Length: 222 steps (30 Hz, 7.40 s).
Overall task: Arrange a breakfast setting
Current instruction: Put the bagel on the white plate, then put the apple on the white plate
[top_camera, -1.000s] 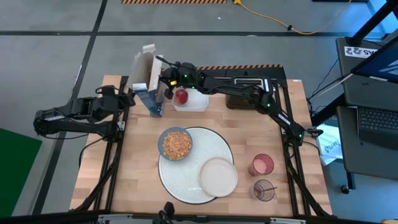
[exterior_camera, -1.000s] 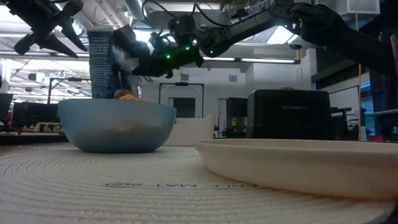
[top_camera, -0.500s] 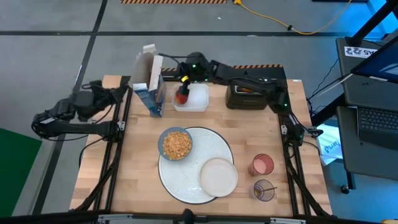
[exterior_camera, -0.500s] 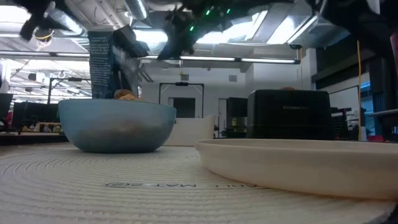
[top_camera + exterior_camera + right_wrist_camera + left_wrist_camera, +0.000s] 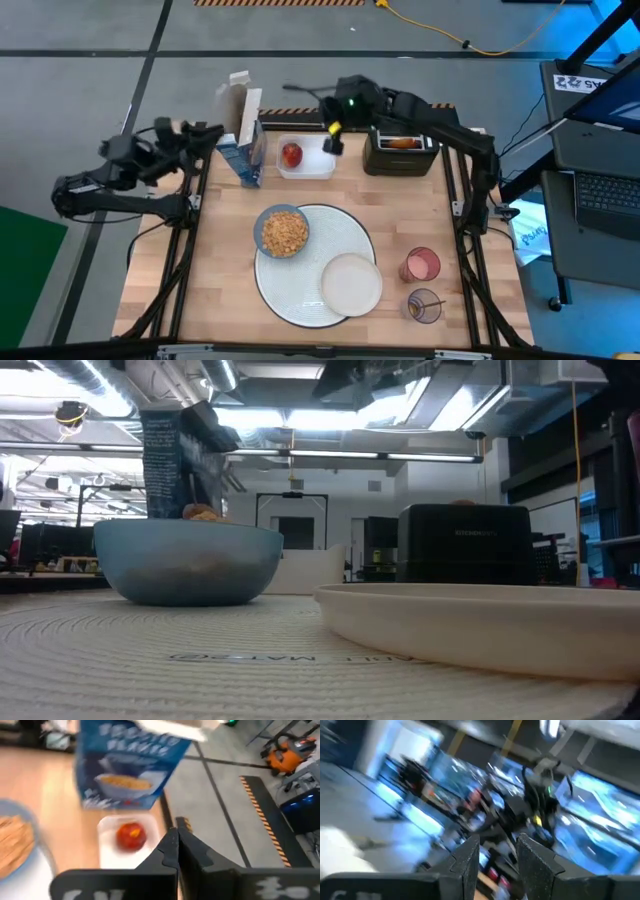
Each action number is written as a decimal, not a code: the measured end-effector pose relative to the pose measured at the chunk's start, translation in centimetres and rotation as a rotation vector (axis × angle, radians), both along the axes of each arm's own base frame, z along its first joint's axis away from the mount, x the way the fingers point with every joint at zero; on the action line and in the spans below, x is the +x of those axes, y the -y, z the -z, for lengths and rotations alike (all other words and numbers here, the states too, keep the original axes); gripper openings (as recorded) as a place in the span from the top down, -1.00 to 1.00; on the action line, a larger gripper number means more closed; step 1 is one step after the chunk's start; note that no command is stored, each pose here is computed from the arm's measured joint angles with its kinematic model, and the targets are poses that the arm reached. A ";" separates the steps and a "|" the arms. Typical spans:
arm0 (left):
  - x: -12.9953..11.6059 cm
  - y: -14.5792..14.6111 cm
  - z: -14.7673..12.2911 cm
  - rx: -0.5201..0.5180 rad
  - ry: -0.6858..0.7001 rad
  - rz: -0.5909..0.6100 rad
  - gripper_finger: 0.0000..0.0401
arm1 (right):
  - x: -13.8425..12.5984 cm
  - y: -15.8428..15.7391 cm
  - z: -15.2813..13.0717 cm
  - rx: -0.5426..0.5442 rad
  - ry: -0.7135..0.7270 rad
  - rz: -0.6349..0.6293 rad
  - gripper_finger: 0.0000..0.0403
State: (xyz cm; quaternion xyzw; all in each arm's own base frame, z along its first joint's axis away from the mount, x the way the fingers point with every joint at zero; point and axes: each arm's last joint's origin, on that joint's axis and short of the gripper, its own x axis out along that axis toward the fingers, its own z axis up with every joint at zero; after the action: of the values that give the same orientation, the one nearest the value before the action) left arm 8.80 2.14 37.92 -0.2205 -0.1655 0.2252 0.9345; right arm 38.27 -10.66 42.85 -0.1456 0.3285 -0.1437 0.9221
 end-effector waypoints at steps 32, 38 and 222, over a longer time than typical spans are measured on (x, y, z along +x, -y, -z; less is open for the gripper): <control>8.0 -2.1 -7.4 0.104 0.082 0.224 0.41 | -19.9 -2.3 12.6 0.322 0.452 0.088 0.99; 7.7 -3.0 -7.6 0.027 0.141 0.184 0.41 | -23.7 3.1 13.0 0.366 0.482 0.056 0.75; 9.9 -2.0 -7.0 -0.002 0.127 0.391 0.41 | -10.2 -28.6 18.7 0.302 -0.363 -0.691 0.32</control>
State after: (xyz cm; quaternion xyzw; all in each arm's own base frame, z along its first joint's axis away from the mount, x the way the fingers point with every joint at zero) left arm 18.66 4.10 44.89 -0.2629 -0.1778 0.0254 0.9480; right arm 28.10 17.98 24.19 -0.1335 0.4350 0.2519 0.8541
